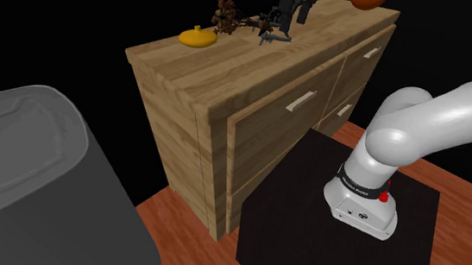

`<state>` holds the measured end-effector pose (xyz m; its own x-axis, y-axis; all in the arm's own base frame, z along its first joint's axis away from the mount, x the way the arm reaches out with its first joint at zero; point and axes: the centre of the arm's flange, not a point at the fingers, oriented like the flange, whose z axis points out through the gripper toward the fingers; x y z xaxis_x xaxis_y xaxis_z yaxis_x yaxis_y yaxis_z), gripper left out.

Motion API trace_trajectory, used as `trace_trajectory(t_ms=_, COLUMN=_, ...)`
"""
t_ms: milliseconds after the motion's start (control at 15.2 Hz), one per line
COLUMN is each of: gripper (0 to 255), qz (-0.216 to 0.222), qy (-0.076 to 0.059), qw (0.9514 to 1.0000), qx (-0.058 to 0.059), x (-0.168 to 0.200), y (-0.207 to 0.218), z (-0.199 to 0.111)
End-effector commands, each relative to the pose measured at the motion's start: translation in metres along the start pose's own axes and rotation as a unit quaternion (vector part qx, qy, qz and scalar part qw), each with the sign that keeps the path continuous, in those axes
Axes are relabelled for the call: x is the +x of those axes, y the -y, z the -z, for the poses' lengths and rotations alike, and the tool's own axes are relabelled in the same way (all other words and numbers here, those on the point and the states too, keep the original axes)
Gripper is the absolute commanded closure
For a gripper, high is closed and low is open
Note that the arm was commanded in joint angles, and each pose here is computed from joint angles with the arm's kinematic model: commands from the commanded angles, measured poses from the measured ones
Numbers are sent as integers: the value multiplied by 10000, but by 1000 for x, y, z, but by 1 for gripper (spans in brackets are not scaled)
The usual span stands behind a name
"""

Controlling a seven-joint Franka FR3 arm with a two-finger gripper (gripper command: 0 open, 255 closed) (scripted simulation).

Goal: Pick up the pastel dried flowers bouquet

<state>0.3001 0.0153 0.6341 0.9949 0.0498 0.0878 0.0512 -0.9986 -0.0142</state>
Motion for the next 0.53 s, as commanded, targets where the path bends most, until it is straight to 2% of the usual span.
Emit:
trace_trajectory(t_ms=0, gripper=0, qz=0, qy=0, qw=10000, qx=0, x=0, y=0, z=0)
trace_trajectory(t_ms=462, gripper=0, qz=-16, qy=-93, qw=10000, qx=-30, x=66, y=-56, z=-22)
